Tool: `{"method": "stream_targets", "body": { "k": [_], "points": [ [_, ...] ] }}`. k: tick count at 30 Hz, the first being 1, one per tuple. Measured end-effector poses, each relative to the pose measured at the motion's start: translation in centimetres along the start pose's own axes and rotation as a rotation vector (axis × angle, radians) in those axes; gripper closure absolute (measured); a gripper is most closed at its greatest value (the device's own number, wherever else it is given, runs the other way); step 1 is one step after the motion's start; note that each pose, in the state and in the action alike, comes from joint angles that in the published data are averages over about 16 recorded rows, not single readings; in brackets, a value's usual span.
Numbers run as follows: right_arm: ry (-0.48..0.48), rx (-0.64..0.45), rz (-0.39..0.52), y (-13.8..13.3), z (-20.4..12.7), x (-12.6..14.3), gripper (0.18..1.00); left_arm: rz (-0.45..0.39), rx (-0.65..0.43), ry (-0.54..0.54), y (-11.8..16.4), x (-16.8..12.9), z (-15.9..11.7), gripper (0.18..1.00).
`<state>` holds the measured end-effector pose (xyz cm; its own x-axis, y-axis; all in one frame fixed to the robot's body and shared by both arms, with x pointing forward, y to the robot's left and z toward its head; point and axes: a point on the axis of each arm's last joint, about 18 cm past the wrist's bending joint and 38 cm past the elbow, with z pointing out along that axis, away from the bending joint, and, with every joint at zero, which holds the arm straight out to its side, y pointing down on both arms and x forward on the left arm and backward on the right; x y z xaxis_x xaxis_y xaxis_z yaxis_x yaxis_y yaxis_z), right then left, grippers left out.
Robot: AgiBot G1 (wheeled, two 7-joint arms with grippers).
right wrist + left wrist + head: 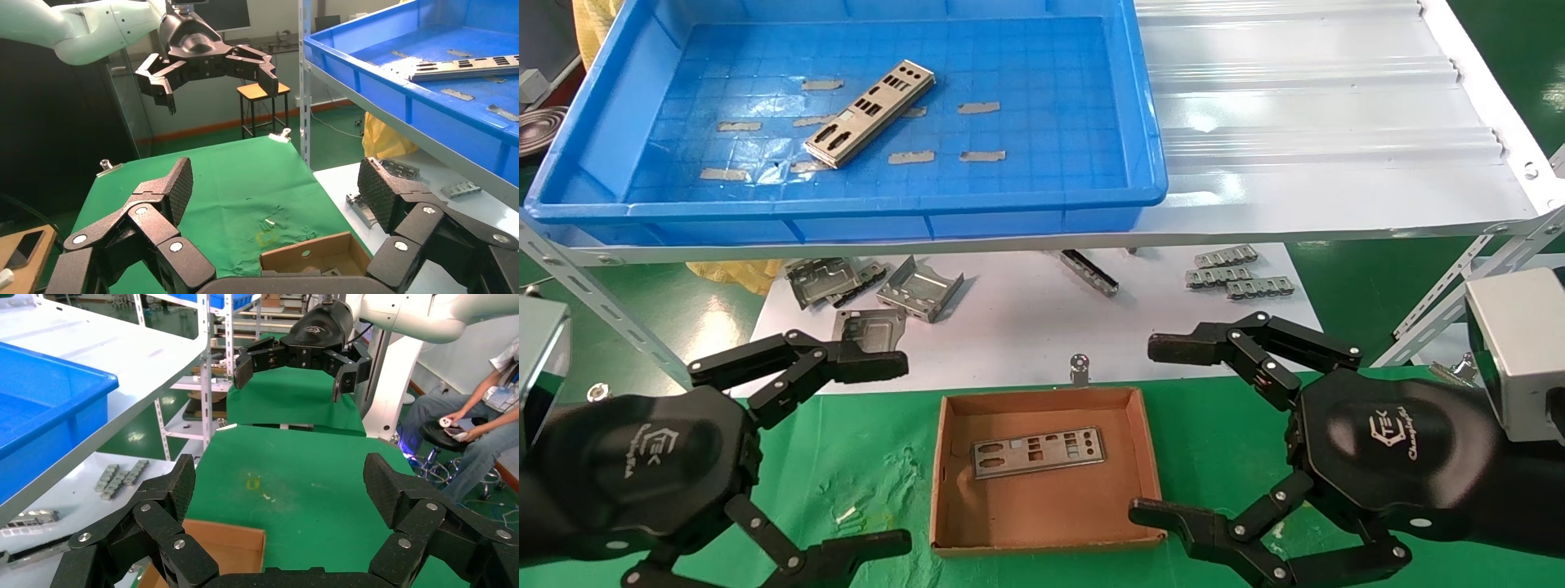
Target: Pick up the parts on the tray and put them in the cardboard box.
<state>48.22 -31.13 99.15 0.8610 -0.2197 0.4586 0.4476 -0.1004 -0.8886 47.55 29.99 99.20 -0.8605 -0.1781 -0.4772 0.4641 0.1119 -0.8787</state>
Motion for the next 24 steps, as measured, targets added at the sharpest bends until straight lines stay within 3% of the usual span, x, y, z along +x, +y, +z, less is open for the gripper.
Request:
{"method": "stream_targets", "body": {
  "k": [16, 24],
  "points": [
    [0.0, 0.0, 0.0, 0.0, 0.0, 0.0, 0.189, 0.0, 0.0, 0.0, 0.0, 0.0, 0.0, 0.184],
    [0.0, 0.0, 0.0, 0.0, 0.0, 0.0, 0.249, 0.0, 0.0, 0.0, 0.0, 0.0, 0.0, 0.184]
  ]
}}
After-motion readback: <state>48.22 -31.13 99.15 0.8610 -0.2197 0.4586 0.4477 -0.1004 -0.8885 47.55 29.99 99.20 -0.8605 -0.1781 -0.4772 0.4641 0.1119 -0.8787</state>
